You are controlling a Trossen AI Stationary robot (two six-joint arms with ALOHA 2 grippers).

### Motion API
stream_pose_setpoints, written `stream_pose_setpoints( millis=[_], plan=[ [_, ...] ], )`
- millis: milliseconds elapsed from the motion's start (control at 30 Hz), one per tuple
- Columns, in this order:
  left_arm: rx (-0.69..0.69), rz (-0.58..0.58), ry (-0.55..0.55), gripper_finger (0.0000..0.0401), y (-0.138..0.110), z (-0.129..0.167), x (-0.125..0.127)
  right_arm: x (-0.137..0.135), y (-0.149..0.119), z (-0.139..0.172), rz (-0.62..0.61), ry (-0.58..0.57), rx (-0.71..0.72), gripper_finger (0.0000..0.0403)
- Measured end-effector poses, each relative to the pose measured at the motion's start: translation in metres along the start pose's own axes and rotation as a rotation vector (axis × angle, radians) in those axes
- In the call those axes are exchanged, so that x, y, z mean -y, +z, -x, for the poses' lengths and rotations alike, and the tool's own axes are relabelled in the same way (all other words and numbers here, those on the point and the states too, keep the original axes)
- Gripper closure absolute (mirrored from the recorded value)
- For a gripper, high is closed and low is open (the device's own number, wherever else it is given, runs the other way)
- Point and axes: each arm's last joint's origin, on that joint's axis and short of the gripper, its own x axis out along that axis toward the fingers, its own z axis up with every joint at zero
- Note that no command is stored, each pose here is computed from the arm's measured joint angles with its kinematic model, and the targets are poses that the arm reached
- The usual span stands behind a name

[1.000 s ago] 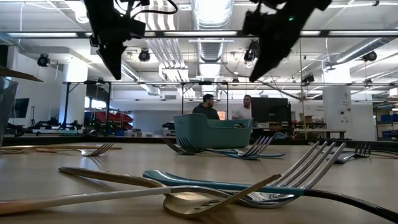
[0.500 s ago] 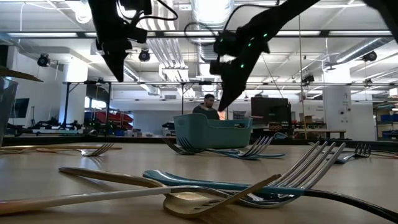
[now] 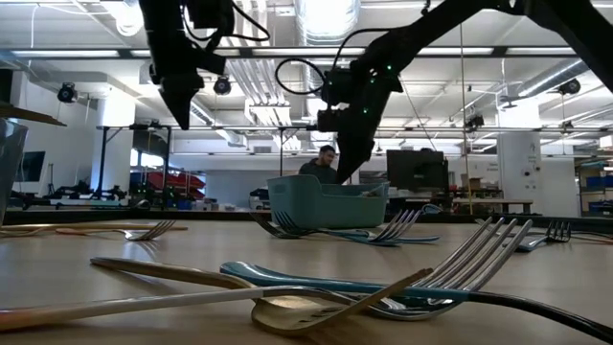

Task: Sort silverware by color (type)
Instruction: Put the orange fork into the green bin, then put the blue fork into the white bin

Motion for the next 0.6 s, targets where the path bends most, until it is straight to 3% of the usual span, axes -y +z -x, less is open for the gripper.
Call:
stream_pose_setpoints(
  millis=[133,267,467,600],
  plan=[
    [0.006,0.029,0.003,0.0401,0.002,-0.002,-0.003,-0.006,-0.004,0.017,-0.036,0.011,-0.027,0.0301],
    [0.006,0.084,0.003,0.0401,0.002,-0.002,-0.004,-0.02,-0.023,0.043,-0.089,0.073,-0.193,0.0303],
    [0.018,0.206,-0.001,0.0401,0.003,-0.002,-0.004,-0.044,-0.052,0.073,-0.206,0.315,-0.292,0.032],
    [0.019,0.261,-0.002,0.0401,0.003,-0.002,-0.004,-0.062,-0.077,0.076,-0.251,0.346,-0.299,0.0327]
  ],
)
